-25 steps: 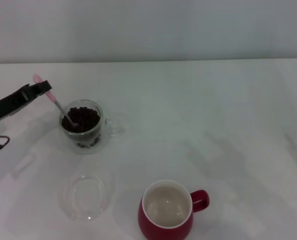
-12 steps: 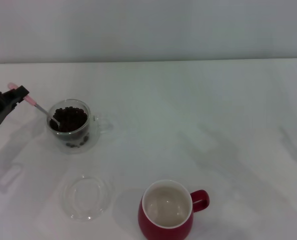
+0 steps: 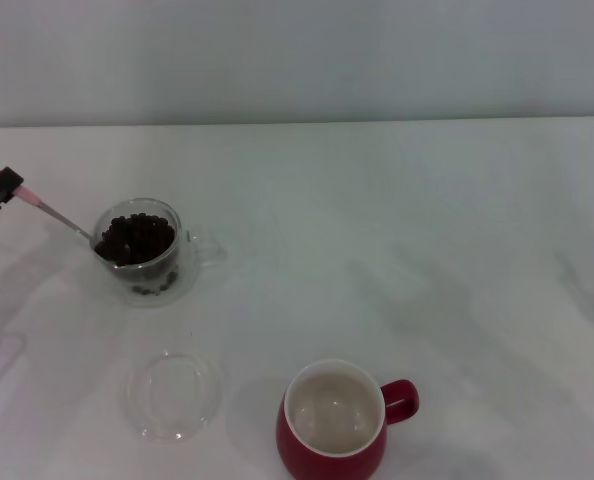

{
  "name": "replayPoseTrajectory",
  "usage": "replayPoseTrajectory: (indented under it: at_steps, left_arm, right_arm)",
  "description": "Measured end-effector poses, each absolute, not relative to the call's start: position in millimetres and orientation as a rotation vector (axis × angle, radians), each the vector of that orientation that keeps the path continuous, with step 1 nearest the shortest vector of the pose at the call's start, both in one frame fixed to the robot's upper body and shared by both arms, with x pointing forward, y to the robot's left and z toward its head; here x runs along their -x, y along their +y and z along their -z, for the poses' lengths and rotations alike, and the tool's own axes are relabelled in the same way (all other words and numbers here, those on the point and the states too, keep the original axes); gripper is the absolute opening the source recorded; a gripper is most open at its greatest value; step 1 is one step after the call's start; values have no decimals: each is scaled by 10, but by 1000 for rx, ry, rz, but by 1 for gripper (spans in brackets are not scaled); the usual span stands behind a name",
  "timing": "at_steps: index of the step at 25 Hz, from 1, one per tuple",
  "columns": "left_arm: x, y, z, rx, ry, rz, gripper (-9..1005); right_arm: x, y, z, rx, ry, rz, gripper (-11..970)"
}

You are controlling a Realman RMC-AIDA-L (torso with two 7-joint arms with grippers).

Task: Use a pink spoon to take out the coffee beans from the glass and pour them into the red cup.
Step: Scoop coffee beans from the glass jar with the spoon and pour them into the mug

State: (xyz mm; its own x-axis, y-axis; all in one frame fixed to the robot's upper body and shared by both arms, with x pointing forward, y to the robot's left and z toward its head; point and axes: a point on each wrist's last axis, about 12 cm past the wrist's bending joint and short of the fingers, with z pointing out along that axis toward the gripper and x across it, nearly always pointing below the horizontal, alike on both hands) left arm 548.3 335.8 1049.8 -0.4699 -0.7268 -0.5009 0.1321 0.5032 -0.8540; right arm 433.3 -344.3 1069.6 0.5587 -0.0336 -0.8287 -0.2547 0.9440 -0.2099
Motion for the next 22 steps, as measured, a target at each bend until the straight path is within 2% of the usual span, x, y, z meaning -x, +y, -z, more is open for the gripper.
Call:
replayPoseTrajectory:
  at_steps: [11, 22]
  left_arm:
    - [-5464, 3375, -10601, 438, 1728, 1167, 124]
    - [-5583, 3156, -10714, 295, 1762, 1257, 125]
  right_arm:
    - [-4361, -3415, -10701, 330, 970, -144, 683]
    - [-4371, -3402, -10707, 330, 964, -147, 684]
